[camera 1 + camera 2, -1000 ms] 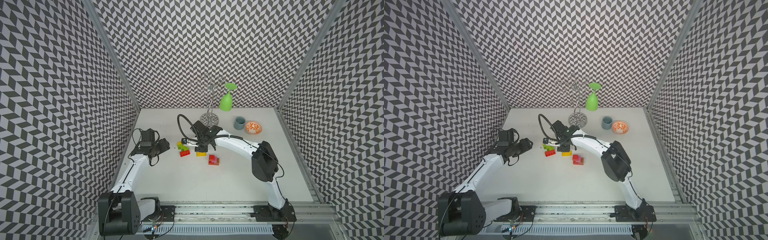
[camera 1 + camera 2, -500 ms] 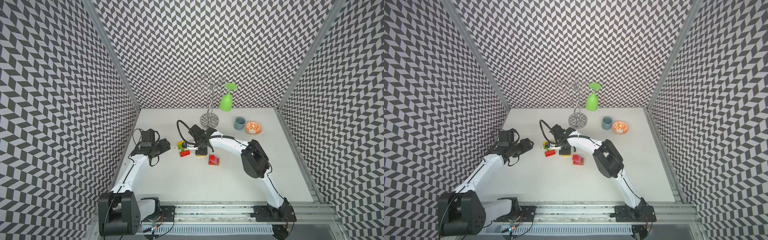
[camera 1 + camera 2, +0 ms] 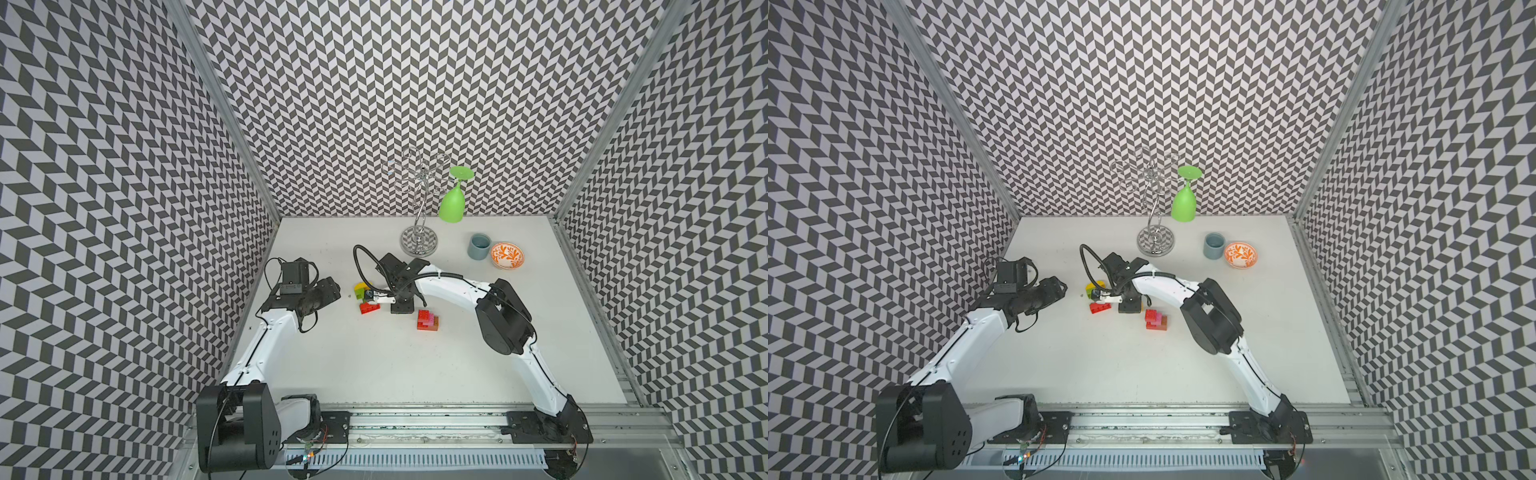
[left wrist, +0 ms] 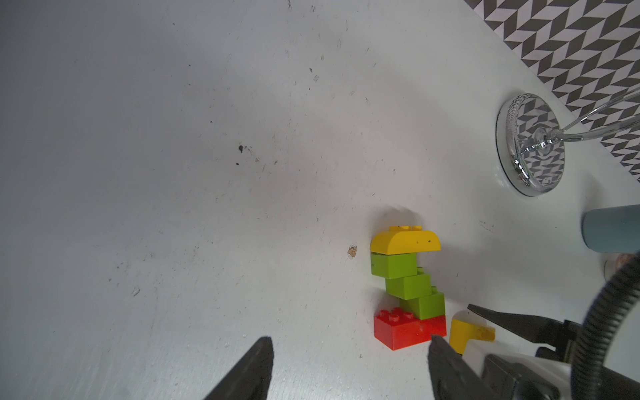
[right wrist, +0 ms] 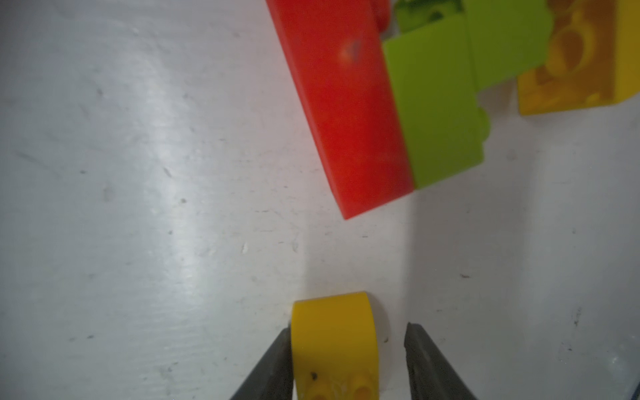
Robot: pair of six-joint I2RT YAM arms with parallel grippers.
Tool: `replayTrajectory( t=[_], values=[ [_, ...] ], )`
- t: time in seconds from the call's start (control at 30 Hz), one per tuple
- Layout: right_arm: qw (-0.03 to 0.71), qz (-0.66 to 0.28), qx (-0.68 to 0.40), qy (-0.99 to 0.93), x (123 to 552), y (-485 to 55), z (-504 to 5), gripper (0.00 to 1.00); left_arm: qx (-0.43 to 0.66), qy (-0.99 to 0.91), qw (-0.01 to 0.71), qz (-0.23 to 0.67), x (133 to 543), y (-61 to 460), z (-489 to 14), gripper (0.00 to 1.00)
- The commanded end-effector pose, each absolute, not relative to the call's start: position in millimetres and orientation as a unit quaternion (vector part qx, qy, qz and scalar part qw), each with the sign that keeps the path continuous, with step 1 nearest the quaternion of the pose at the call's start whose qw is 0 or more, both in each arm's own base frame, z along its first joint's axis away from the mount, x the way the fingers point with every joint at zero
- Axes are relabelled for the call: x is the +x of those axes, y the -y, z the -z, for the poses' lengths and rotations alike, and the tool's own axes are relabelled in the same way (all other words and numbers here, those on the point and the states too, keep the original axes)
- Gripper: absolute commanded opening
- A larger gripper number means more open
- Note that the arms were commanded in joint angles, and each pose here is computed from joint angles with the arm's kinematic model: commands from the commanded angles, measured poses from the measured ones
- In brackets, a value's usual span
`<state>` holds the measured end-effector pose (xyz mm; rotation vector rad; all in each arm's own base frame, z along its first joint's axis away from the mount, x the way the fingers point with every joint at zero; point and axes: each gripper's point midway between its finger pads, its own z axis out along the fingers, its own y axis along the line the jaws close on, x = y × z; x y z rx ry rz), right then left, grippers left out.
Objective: Assemble the letter s with lego
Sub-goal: Pick up the lego brick from the center of the board, then place the lego brick at the center of the board.
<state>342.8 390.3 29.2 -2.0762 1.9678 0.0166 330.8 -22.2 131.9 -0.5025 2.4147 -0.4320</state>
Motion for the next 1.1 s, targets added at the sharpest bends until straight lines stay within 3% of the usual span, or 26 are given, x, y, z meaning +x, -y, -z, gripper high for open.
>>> replayTrajectory(
  t=[0.0,0.17,0.27,0.43,0.57,0.8,1.07],
  values=[
    [0.142,-0.014,-0.722,-0.677,343.6,-397.6,-26.2,0.41,-0.19,-0.913,0.318,0.168,332.3,21.7,-131.2,0.72],
    [0.177,-0.028,-0.721,-0.669,343.2,-412.4,-59.5,0.12,-0.191,-0.913,0.318,0.168,332.5,21.0,-131.4,0.72],
    [0.205,-0.039,-0.722,-0.66,333.1,-423.0,-93.4,0.05,-0.191,-0.913,0.32,0.167,332.7,20.1,-132.1,0.72],
    [0.252,-0.064,-0.714,-0.65,297.0,-430.1,-162.9,0.05,-0.194,-0.912,0.321,0.165,332.6,18.4,-132.3,0.72],
    [0.251,-0.082,-0.711,-0.652,252.3,-419.0,-180.9,0.05,-0.193,-0.911,0.324,0.165,332.6,18.4,-134.1,0.72],
    [0.268,-0.137,-0.673,-0.676,193.1,-375.1,-161.9,0.09,-0.193,-0.911,0.323,0.166,333.4,19.1,-133.3,0.71],
    [0.215,-0.147,-0.658,-0.707,154.8,-339.4,-85.6,0.15,-0.192,-0.916,0.315,0.156,332.7,20.1,-126.7,0.7]
  ],
)
